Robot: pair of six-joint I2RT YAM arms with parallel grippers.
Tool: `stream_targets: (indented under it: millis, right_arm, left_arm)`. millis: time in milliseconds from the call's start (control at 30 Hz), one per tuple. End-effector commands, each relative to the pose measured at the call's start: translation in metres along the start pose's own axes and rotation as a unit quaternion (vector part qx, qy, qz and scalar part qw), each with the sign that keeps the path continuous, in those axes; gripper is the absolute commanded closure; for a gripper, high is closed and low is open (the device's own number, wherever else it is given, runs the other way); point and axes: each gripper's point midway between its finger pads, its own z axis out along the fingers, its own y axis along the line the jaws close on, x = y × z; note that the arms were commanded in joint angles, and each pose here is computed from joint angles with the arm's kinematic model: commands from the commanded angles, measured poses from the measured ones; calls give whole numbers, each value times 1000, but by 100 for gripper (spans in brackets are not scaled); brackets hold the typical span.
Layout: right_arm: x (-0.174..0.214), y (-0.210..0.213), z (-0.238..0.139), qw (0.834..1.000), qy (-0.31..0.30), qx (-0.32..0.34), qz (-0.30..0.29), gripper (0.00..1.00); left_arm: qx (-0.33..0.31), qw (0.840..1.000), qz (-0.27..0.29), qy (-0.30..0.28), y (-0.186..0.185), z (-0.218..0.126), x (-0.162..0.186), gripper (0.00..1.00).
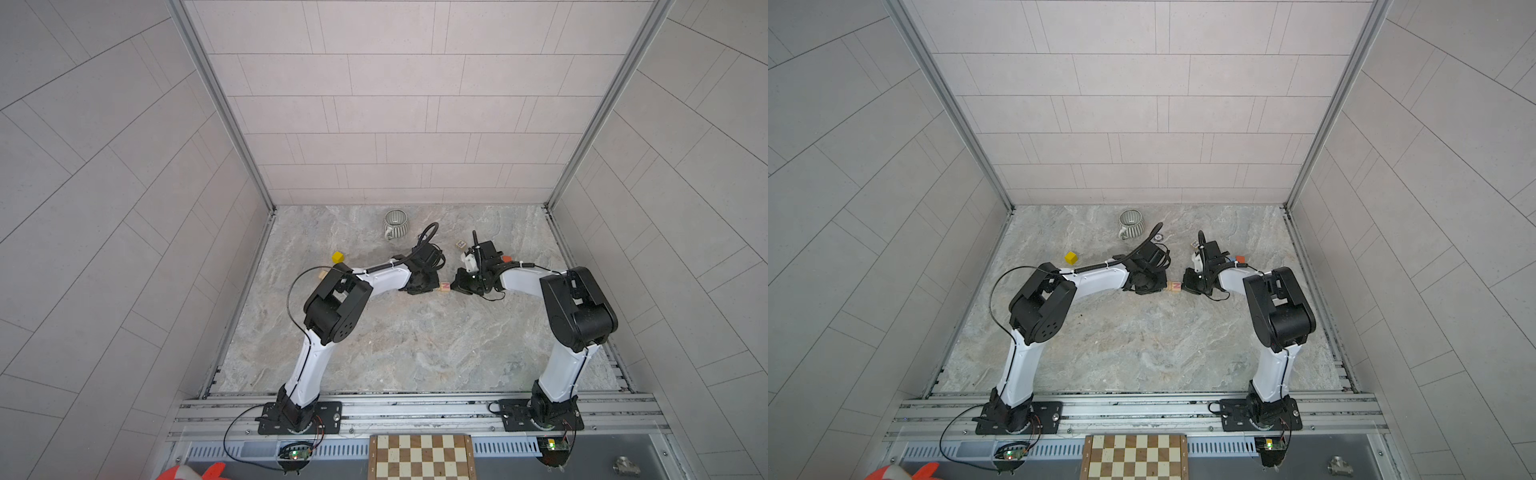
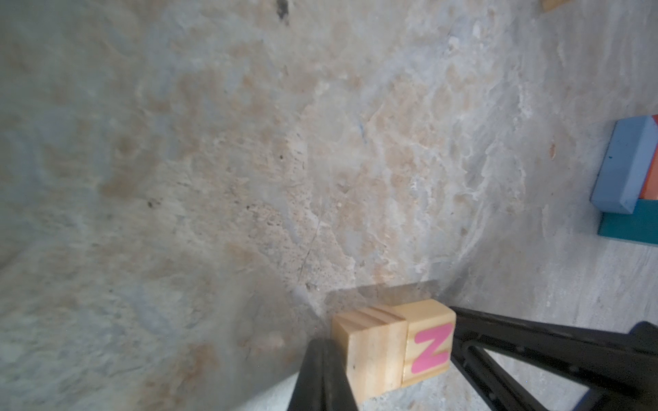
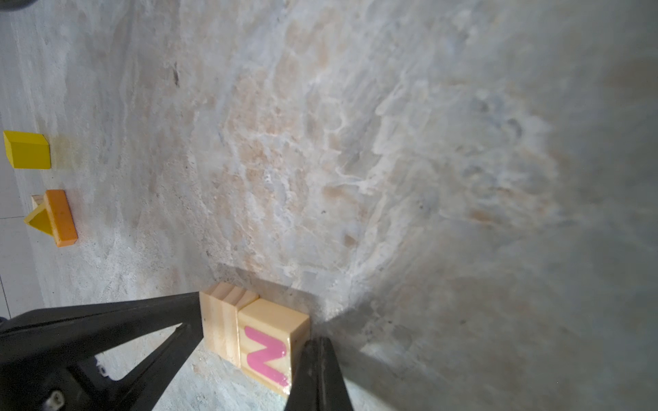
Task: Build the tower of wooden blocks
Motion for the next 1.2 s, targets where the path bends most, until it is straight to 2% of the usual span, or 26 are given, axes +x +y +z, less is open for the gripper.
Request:
stream_targets:
  millis: [0, 167, 333, 433, 533, 667, 767, 900, 1167]
  right_arm:
    - [6, -5, -2, 999, 13, 30, -7, 92]
    - [-4, -10, -23, 997, -3, 70, -14, 83]
    - [-15, -8, -51, 994, -27, 100, -28, 68]
    - [-23, -8, -69, 991, -41, 120, -35, 57]
    - [-37, -10, -84, 988, -56, 141, -35, 52]
    - [-57, -11, -99, 982, -69, 172, -38, 45]
    - [-72, -10, -103, 978, -76, 189, -42, 38]
    - [-93, -10, -101, 973, -84, 209, -44, 30]
    - [-128, -18, -75, 967, -95, 236, -25, 25]
  left_arm:
    - [-23, 1000, 7, 5, 8, -5, 1, 100]
    - [-39, 999, 12, -11, 12, -25, -9, 92]
    - [-48, 998, 15, -36, 15, -54, -21, 74]
    - [-51, 997, 20, -56, 16, -75, -29, 61]
    - [-62, 995, 25, -76, 22, -95, -36, 47]
    - [-83, 990, 30, -107, 38, -116, -41, 19]
    - [-98, 987, 24, -123, 50, -127, -44, 7]
    - [-119, 983, 13, -142, 69, -138, -46, 3]
    - [-130, 971, -6, -199, 91, -148, -50, 3]
